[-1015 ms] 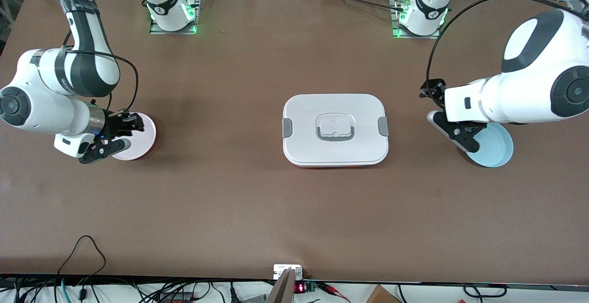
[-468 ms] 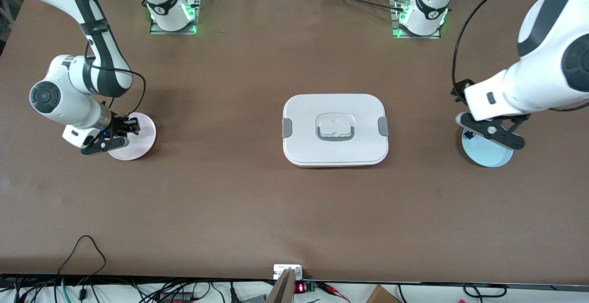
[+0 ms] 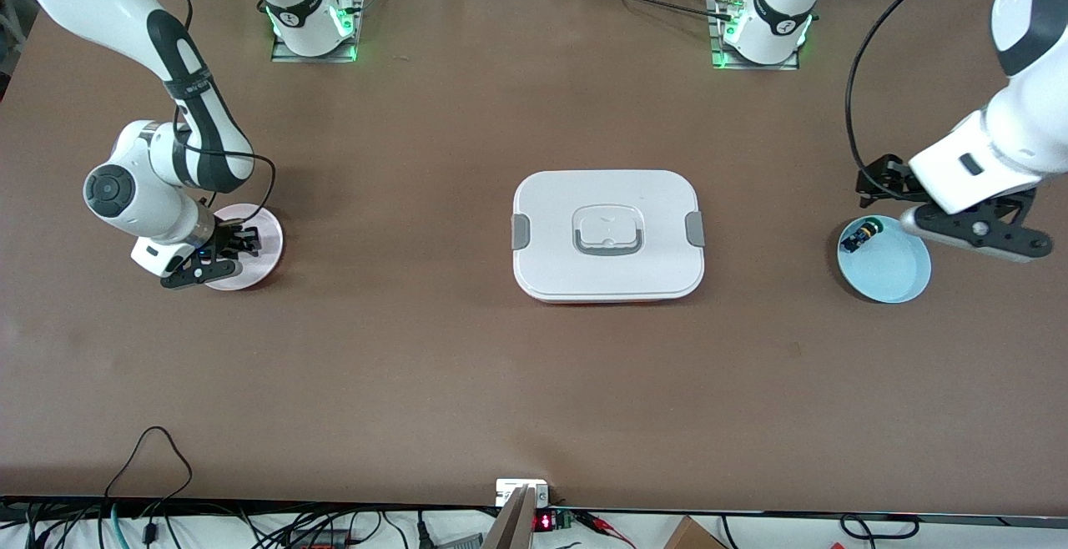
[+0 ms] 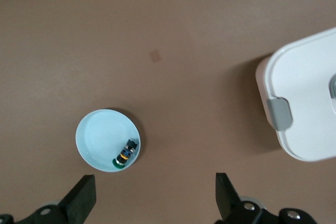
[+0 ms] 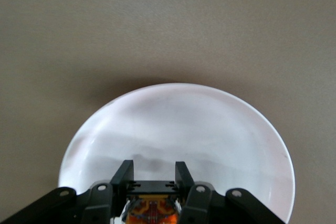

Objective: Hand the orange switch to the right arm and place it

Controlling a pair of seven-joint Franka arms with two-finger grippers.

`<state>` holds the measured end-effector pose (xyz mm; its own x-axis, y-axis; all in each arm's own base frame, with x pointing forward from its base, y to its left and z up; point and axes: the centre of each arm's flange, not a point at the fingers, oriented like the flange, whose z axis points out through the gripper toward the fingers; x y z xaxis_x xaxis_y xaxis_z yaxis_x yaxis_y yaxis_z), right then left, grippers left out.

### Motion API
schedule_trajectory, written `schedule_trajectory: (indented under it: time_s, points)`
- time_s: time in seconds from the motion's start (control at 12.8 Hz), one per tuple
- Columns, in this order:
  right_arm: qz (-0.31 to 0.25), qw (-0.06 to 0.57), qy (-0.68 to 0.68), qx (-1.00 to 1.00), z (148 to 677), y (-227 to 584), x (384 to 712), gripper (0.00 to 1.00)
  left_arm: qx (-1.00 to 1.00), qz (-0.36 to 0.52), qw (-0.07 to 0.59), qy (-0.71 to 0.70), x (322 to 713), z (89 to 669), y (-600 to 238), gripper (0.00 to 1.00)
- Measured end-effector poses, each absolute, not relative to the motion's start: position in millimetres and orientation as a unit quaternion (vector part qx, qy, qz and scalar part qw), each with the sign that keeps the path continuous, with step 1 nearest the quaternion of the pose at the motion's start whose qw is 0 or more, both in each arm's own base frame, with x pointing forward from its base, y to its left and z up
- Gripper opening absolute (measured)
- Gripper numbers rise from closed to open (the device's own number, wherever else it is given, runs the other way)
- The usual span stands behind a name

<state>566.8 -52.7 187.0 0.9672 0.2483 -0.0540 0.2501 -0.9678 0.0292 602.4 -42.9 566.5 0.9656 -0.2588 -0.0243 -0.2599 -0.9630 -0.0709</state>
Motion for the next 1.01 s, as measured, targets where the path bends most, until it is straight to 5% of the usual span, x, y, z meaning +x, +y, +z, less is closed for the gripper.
schedule_trajectory:
  time_s: [0.31, 0.78, 1.01]
  points:
    - [-0.017, 0.02, 0.122, 0.992, 182, -59, 572, 0.4, -0.999, -0.014, 0.037, 0.026, 563, 549, -35, 1.0]
    - [-0.001, 0.022, 0.113, 0.993, 220, -67, 588, 0.97, -0.998, -0.011, 0.038, 0.039, 563, 544, -34, 1.0]
    - [0.019, 0.018, 0.099, 0.995, 284, -69, 592, 1.0, -1.0, 0.012, 0.011, 0.011, 559, 539, -14, 1.0]
